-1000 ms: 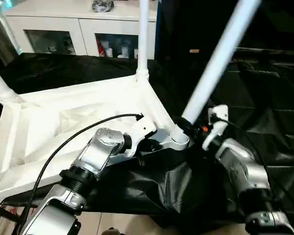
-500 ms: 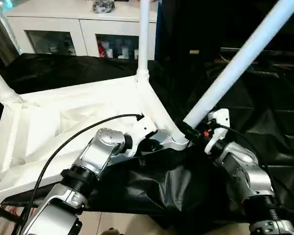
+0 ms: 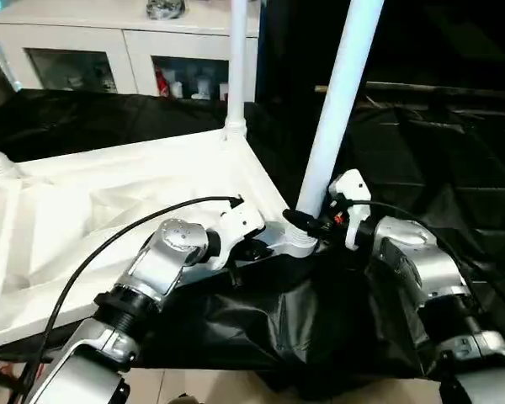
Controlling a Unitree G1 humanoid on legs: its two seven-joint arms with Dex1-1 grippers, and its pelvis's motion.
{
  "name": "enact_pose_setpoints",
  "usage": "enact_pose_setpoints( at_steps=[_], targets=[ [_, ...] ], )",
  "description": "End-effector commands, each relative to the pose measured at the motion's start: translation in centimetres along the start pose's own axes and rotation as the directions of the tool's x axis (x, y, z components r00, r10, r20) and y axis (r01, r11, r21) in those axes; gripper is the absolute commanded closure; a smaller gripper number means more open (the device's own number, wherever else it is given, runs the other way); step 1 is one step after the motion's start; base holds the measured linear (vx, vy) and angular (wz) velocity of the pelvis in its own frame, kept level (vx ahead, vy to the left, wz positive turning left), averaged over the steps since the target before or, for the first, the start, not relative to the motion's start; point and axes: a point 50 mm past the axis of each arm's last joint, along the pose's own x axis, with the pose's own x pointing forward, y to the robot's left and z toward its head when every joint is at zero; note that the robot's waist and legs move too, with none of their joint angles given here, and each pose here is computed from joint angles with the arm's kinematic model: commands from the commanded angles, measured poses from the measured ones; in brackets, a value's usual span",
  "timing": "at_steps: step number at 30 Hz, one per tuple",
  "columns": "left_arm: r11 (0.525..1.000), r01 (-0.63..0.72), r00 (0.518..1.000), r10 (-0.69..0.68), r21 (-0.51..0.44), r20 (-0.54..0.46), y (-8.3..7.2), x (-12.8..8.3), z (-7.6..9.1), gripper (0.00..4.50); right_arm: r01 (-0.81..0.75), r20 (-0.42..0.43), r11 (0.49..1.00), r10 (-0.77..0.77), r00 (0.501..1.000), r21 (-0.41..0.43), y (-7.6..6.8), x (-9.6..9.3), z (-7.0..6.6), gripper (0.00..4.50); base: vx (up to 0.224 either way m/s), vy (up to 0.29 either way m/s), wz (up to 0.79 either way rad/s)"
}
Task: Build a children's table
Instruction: Insert table leg to table base
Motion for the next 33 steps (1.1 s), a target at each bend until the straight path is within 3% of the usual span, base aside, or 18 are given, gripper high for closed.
enact_pose_setpoints(
  at_steps=[1, 9, 16, 19, 21, 26, 27, 29, 33],
  targets=[
    [0.988, 0.129, 0.99, -0.134, 0.083, 0.054, -1.4, 0.5, 1.9, 4.5, -0.036, -0.17, 0.997, 0.046, 0.984, 0.063, 0.5, -0.4, -3.6, 2.59, 0.0, 0.0, 0.0],
    [0.967, 0.227, 0.972, -0.233, 0.113, 0.04, -2.5, 0.0, 2.3, 4.5, -0.123, -0.189, 0.99, 0.133, 0.973, 0.064, 0.1, -1.2, -4.0, 2.59, 0.0, 0.0, 0.0],
    [0.978, 0.177, 0.983, -0.182, 0.106, 0.036, -1.9, -0.4, 2.5, 4.5, -0.099, -0.187, 0.993, 0.108, 0.976, 0.056, -0.2, -1.3, -4.3, 2.59, 0.0, 0.0, 0.0],
    [0.993, 0.1, 0.994, -0.103, 0.062, 0.044, -1.2, -0.4, 2.9, 4.5, 0.033, -0.19, 0.998, -0.023, 0.982, 0.051, -0.7, -1.2, -4.6, 2.59, 0.0, 0.0, 0.0],
    [0.999, 0.032, 0.998, -0.034, 0.039, 0.048, -0.6, -0.2, 3.4, 4.5, 0.22, -0.201, 0.972, -0.199, 0.959, 0.085, -1.4, -0.9, -4.9, 2.6, 0.0, 0.0, 0.0],
    [0.999, -0.034, 0.998, 0.034, 0.004, 0.058, 0.1, 0.3, 4.3, 4.5, 0.345, -0.215, 0.922, -0.307, 0.927, 0.174, -1.0, -0.3, -5.4, 2.6, 0.0, 0.0, 0.0],
    [0.989, -0.136, 0.989, 0.139, -0.061, 0.043, 0.9, 1.2, 5.1, 4.5, 0.401, -0.223, 0.898, -0.359, 0.906, 0.18, -0.1, 0.9, -5.5, 2.6, 0.0, 0.0, 0.0],
    [0.963, -0.247, 0.968, 0.249, -0.105, 0.009, 1.6, 2.6, 5.7, 4.5, 0.475, -0.235, 0.855, -0.428, 0.873, 0.207, 0.8, 2.7, -5.5, 2.6, 0.0, 0.0, 0.0],
    [0.94, -0.308, 0.95, 0.311, -0.147, -0.007, 1.7, 4.1, 6.2, 4.5, 0.553, -0.272, 0.794, -0.49, 0.828, 0.253, 2.0, 5.0, -5.4, 2.6, 0.0, 0.0, 0.0]
  ],
)
